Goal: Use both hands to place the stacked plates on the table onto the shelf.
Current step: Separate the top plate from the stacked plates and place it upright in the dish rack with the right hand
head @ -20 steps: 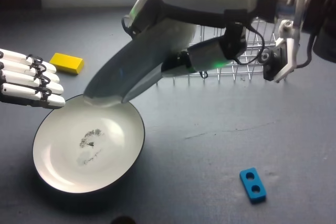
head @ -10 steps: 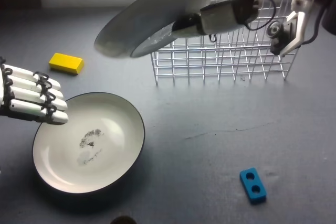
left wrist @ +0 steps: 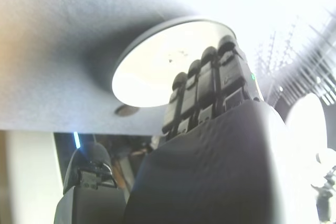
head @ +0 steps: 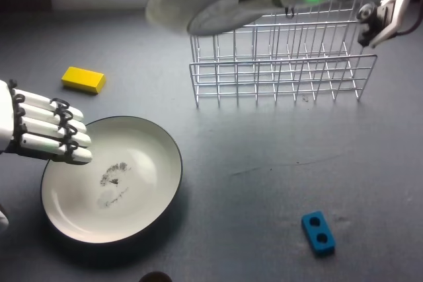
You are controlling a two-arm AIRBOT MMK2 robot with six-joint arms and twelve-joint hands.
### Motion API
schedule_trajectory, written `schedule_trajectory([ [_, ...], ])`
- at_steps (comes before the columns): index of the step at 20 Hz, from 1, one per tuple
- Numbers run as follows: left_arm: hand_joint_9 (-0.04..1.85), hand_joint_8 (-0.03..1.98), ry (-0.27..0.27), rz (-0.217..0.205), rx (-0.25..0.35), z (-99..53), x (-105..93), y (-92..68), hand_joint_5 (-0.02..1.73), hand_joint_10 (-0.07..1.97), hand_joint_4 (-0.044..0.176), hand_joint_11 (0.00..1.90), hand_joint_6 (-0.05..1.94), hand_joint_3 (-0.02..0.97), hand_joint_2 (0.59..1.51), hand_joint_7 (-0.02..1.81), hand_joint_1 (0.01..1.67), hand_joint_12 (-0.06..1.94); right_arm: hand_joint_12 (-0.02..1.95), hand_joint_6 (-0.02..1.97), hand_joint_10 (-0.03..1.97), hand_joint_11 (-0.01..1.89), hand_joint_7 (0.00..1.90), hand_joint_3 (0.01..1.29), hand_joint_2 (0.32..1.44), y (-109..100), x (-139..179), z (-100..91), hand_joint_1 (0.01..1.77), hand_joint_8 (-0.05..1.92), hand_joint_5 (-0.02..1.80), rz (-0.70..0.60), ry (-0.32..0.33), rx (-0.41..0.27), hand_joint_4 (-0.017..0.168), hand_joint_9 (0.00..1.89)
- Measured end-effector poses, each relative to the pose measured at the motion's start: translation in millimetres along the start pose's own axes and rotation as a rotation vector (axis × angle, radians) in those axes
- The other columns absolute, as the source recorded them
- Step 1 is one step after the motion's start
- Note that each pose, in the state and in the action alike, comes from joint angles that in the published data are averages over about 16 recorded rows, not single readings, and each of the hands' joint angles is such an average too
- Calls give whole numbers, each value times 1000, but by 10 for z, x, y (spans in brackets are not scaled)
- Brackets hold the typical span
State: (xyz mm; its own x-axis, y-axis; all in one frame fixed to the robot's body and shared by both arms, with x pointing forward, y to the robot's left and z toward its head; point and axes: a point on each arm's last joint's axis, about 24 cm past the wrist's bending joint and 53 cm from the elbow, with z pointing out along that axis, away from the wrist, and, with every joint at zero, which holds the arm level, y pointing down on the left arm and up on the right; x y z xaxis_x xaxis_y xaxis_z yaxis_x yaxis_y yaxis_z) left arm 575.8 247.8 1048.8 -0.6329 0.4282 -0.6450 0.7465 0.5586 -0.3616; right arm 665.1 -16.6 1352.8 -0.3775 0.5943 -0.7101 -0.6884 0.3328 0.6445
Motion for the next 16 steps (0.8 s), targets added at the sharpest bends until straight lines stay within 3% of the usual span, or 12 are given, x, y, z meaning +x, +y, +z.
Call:
schedule_trajectory([
  [9, 20, 8, 20, 3, -7, 49, 81, 40, 20, 4, 0, 12, 4, 21, 1108, 16, 16, 11, 961, 1091, 22, 816, 1023, 15, 1008, -199, -291, -6, 1217, 962, 884, 102, -47, 56, 9, 1227],
  [16, 20, 8, 26, 4, -25, 45, 109, 106, 20, 4, 0, 12, 4, 21, 1107, 16, 15, 11, 926, 1072, 22, 834, 1029, 16, 1008, -459, -476, -30, 1217, 943, 892, 218, -77, 138, 7, 1227],
])
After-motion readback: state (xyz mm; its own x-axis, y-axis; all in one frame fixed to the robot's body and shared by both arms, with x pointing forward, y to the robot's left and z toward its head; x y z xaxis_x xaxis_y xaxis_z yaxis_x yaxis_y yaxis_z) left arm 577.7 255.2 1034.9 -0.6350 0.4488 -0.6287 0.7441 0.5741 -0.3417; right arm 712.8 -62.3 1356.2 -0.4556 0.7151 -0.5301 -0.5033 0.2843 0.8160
